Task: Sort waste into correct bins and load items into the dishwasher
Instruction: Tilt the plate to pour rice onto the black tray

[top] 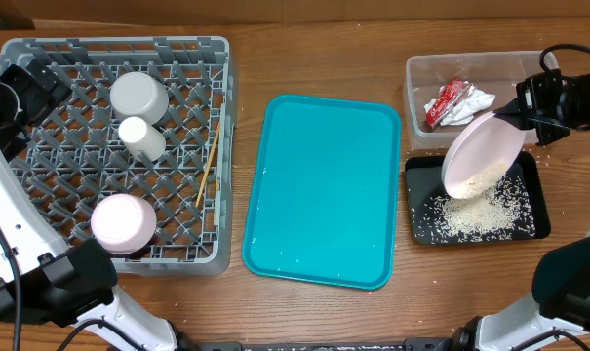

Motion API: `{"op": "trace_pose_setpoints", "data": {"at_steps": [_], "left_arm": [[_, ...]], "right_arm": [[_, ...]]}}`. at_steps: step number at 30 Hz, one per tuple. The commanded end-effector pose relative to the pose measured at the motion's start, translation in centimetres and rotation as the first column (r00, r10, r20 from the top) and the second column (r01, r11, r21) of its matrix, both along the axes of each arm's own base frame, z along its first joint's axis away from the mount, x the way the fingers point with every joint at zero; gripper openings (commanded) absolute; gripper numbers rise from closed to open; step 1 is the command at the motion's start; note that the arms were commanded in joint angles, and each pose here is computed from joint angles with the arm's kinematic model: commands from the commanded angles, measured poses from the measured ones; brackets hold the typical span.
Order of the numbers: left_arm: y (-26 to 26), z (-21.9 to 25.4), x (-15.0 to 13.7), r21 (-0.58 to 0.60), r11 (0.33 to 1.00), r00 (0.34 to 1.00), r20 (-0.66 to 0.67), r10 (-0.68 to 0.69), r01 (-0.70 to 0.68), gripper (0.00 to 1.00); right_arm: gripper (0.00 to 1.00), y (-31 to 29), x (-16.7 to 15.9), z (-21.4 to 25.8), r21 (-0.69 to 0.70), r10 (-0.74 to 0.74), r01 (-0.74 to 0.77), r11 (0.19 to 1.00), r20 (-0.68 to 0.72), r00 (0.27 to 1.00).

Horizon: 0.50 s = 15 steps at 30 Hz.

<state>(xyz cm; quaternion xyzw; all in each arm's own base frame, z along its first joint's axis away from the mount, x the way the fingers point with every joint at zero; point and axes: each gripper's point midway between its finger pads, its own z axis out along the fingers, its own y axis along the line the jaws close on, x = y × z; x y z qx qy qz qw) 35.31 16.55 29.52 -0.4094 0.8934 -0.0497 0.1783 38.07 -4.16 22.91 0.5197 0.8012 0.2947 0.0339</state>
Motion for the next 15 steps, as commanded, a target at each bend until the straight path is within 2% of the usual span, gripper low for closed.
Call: {"op": "trace_pose_setpoints", "data": {"at_steps": [1, 7, 10, 13, 15], "left_arm": [[0.0, 0.0, 0.1, -0.007, 1.0, 1.0, 0.001, 0.008, -0.008, 1.0], [0.0, 0.0, 0.1, -0.007, 1.0, 1.0, 0.001, 0.008, -0.008, 1.0], [0.0, 0.0, 0.1, -0.007, 1.0, 1.0, 0.001, 0.008, -0.008, 1.0], [0.0, 0.0, 0.1, -0.007, 1.0, 1.0, 0.001, 0.008, -0.008, 1.0], [0.0, 0.0, 0.1, -0.007, 1.0, 1.0, 0.001, 0.008, -0.008, 1.0]], "right_arm": [[0.04, -0.3, 0.2, 1.5, -0.036, 0.019, -0.017, 0.999, 0.064, 0.998], [0.04, -0.8, 0.4, 1.2, -0.06, 0.013, -0.009, 0.998, 0.067, 0.998], [0.04, 0.8, 0.0, 2.0, 0.033, 0.058, -0.061, 0.998, 0.088, 0.994], [0.04, -0.4, 0.8, 1.7, -0.037, 0.047, -0.043, 0.998, 0.109, 0.993], [0.04, -0.3, 0.2, 1.5, -0.026, 0.043, -0.041, 0.999, 0.083, 0.996]]}}
